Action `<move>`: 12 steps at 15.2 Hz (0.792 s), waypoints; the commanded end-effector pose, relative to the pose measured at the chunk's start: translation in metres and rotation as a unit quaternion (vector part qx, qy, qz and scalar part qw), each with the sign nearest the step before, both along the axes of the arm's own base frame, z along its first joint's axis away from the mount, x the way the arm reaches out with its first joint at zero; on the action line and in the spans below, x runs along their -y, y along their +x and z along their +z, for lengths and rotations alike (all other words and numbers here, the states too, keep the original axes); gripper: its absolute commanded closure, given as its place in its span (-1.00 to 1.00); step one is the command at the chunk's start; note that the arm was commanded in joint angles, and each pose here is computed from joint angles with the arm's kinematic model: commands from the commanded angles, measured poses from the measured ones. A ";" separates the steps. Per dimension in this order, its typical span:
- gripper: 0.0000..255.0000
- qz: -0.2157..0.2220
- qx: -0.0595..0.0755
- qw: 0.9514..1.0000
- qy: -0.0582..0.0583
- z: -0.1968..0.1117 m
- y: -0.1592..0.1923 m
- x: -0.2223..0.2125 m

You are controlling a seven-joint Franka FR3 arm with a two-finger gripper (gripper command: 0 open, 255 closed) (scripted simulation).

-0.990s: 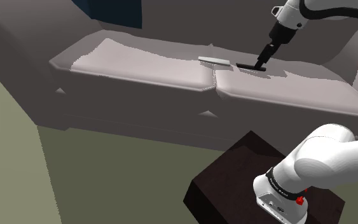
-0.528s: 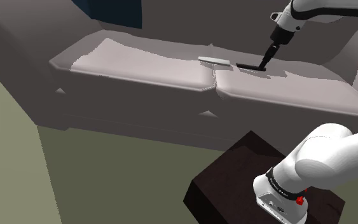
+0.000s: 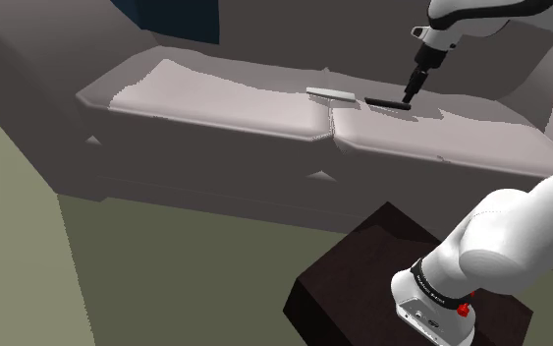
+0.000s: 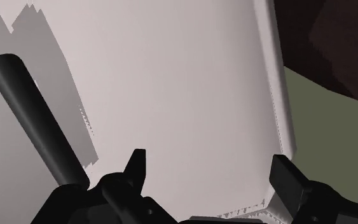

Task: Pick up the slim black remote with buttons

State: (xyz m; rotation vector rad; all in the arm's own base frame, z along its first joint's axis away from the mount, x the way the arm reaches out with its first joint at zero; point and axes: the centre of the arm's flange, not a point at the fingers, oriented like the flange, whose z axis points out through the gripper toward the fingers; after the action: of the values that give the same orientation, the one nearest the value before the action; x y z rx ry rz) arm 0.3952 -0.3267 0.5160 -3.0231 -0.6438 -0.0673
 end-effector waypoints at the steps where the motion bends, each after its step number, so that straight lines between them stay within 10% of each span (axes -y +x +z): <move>1: -1.00 0.020 -0.005 1.000 0.000 -0.010 0.011 0.024; 12: -1.00 0.114 -0.034 0.993 0.005 -0.061 0.089 0.143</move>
State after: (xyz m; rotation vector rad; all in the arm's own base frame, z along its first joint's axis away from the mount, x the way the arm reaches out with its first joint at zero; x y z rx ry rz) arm 0.4753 -0.4580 0.4593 -2.9198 -0.9423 0.0352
